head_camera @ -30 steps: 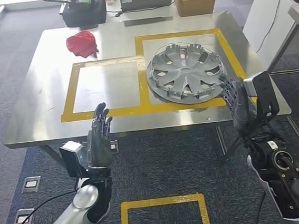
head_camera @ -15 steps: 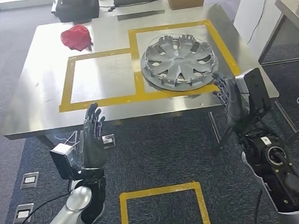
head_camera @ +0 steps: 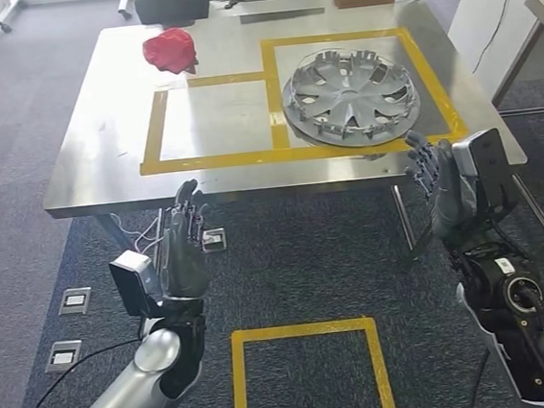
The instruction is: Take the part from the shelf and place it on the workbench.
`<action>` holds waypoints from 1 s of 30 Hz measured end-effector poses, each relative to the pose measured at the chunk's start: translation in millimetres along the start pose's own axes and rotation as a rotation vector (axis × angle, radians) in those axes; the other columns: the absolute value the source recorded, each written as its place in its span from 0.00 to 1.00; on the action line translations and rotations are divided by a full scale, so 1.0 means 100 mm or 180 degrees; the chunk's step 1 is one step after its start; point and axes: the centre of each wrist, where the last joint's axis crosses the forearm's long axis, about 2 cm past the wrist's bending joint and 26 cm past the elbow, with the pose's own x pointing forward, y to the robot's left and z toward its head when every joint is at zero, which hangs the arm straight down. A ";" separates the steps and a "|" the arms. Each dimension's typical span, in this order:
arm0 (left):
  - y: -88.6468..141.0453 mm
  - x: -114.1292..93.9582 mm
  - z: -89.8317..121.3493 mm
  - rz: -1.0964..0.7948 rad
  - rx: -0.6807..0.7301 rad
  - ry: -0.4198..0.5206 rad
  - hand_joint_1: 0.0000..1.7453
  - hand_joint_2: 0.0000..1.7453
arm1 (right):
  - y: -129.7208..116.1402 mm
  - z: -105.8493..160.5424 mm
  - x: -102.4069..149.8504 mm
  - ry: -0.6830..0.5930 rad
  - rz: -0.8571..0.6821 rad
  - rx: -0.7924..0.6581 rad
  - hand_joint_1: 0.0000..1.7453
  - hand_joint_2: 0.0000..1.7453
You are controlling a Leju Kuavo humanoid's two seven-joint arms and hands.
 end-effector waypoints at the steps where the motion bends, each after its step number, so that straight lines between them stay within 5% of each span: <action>1: 0.00 0.00 0.00 0.0002 -0.0001 -0.0001 0.00 0.00 | 0.00 0.00 0.00 -0.0006 0.0002 -0.0002 0.00 0.00; 30: -0.01 -0.02 0.02 0.0001 0.0032 0.0016 0.00 0.00 | -0.05 -0.03 0.03 -0.0010 0.0033 -0.0007 0.00 0.00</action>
